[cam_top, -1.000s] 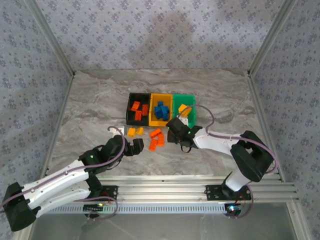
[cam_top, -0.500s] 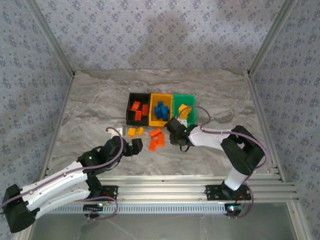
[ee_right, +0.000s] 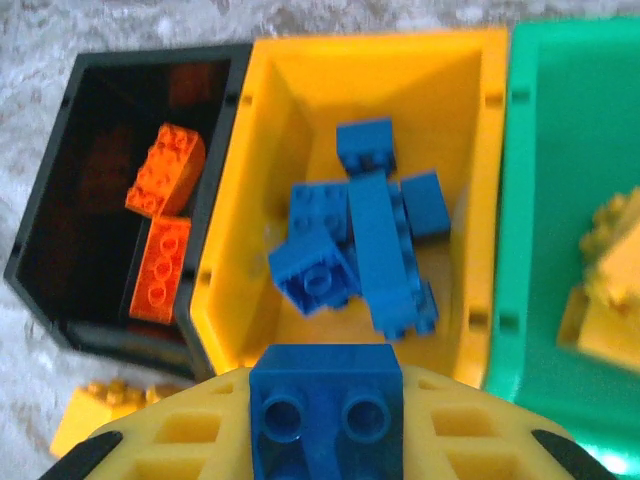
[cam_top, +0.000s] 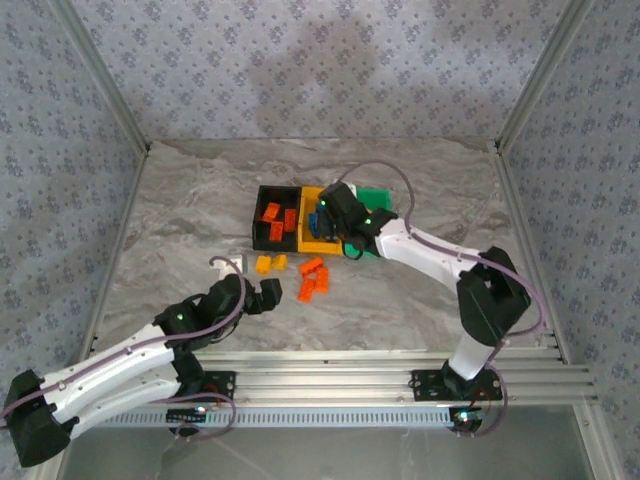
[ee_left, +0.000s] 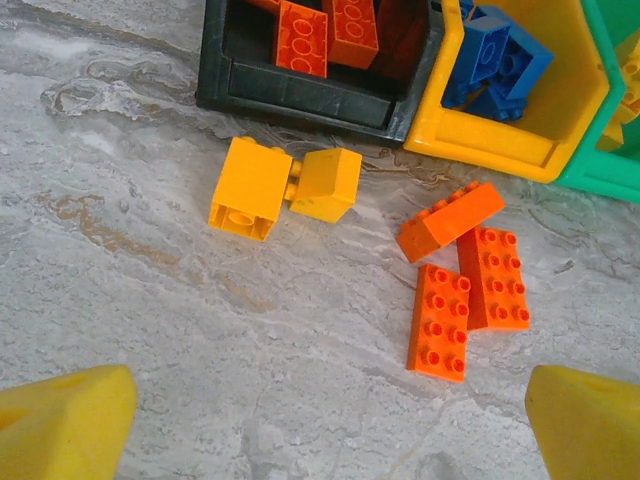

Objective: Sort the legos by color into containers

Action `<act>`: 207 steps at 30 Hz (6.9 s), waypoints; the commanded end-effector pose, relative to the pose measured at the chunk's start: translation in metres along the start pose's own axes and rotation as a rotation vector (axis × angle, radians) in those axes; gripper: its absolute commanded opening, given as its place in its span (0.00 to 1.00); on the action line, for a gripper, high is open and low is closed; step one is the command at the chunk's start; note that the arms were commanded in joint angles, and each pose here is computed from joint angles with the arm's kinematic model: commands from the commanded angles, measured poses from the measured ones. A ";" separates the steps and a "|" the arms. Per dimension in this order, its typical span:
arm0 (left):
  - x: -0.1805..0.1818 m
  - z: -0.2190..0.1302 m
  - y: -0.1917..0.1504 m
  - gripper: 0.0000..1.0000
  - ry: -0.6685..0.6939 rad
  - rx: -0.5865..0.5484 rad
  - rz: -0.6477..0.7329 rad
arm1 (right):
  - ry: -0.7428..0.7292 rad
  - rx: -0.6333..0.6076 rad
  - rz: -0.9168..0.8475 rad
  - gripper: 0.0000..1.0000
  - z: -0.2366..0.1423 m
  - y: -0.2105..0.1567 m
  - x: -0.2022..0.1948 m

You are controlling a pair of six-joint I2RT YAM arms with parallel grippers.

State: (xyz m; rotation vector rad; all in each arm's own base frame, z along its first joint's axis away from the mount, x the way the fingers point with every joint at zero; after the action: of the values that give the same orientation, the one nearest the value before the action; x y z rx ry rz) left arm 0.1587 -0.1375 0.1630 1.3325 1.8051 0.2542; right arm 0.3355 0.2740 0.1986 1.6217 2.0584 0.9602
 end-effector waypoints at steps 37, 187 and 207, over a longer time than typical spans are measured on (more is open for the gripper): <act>0.003 0.108 0.048 0.80 0.238 0.045 0.159 | 0.056 -0.091 0.020 0.69 -0.047 -0.004 -0.013; 0.029 -0.019 0.011 1.00 0.087 -0.081 0.019 | 0.252 0.027 -0.169 0.23 0.061 0.040 0.111; -0.025 0.018 -0.001 0.98 0.020 0.112 0.213 | 0.240 -0.166 -0.067 0.71 -0.036 0.037 0.063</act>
State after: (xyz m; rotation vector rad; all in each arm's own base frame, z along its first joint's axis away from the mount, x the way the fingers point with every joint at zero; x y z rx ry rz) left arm 0.1635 -0.1375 0.1507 1.5564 1.8110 0.3624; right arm 0.3268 0.3500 0.2465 1.3465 2.2198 1.2731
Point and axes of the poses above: each hand's point on the last joint's axis, 136 mm out from that joint toward the fingers, its own z axis out along the fingers, its own x axis along the line the jaws close on, y = z × x, the point moved 6 cm from there along -z, back along the fingers, and after that the axes turned 12 degrees about -z, right-handed, at the moved point
